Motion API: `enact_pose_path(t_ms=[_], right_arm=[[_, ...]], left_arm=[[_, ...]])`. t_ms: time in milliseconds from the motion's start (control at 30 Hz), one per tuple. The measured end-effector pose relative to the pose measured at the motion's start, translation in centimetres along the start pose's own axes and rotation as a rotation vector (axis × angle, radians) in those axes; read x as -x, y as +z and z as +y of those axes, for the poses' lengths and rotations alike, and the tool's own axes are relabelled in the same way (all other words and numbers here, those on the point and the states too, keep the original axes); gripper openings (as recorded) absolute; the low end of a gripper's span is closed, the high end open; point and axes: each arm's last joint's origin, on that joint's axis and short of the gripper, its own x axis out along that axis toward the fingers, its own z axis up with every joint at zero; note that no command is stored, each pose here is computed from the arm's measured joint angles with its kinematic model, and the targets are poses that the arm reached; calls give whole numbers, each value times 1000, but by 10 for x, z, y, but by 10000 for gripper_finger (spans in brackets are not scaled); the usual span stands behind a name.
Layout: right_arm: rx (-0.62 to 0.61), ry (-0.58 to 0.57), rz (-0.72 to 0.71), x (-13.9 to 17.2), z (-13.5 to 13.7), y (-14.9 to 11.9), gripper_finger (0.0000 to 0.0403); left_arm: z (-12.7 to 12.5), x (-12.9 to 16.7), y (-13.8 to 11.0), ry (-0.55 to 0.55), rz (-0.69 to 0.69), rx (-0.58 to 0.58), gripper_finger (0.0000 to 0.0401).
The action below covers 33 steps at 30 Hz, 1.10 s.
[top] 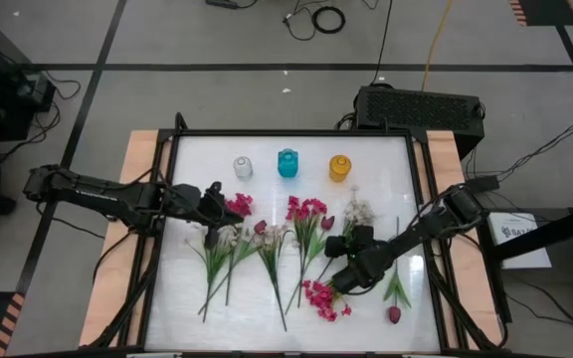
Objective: Sort flowers into vase by color
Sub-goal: Put the right white flowers into the transparent vase
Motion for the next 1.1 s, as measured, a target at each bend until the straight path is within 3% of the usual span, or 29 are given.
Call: enact_pose_path(t_ms=[200,533,867,1100], right_arm=[[14,-41,1,-6,1,3,185],[-46,-51,-27,-9,3,8,13],[-41,41,-122,38,11,37,4],[-15,202,-269,91,30,65,6]], left_arm=[[0,0,0,-1,-4,-2,8],[-1,1,7,-13,-65,-1,8],[-3,3,15,-16,-90,-27,8],[-3,4,18,-20,-122,-49,8]])
